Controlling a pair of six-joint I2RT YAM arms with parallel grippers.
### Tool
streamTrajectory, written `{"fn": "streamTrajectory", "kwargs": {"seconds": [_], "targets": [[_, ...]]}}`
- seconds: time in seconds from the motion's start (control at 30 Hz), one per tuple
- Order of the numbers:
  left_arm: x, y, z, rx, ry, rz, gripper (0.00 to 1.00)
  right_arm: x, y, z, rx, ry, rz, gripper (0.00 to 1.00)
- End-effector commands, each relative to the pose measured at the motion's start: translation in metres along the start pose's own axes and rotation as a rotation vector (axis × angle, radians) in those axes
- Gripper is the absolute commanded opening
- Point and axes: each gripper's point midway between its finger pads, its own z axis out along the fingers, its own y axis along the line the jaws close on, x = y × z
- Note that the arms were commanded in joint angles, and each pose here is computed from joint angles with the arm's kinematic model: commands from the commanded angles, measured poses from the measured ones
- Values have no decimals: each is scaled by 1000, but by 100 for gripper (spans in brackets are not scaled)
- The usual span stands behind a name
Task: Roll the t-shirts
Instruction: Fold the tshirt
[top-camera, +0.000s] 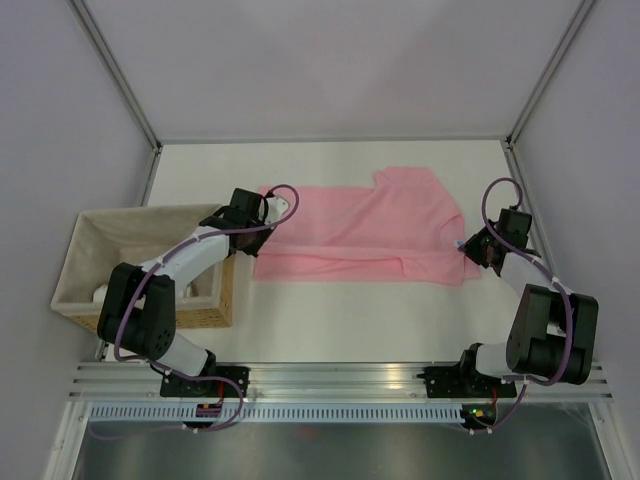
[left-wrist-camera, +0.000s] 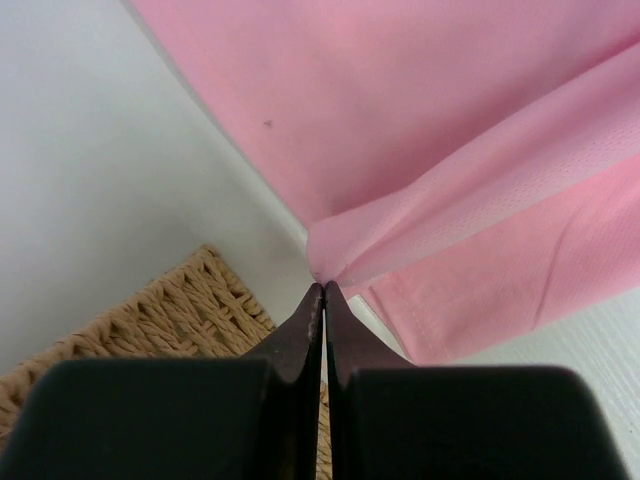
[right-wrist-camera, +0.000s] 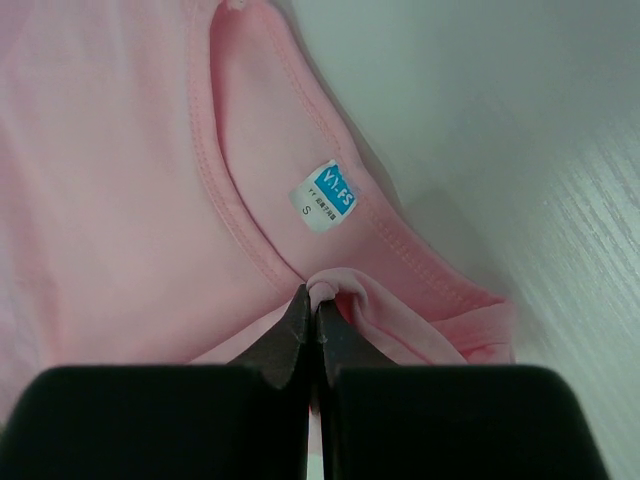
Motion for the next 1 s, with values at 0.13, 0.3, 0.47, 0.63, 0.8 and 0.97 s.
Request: {"fn": "streamTrajectory", "kwargs": {"seconds": [0.13,0.3,0.47,0.63,0.8,0.97], "targets": [[-29,13,7,-26,-62,-60,2,-36,17,2,-23,-96,-24,5],[-30,13,20,-16,-53,-70,6,-36,20,13,-41,-80,-24,13],[-42,21,24,-23,-66,-88,28,-39,22,21,-46,-56,-57,46],[-58,38,14,-60,-109,-119,43,-49,22,11,-18,-91,-81,52],[-64,36,0,-47,-142,-115,43,-55,15,-10,42,-122,-104,49],[-56,4,-19,60,-173,-44,38,-34,11,-15,24,-68,-117,50]]}}
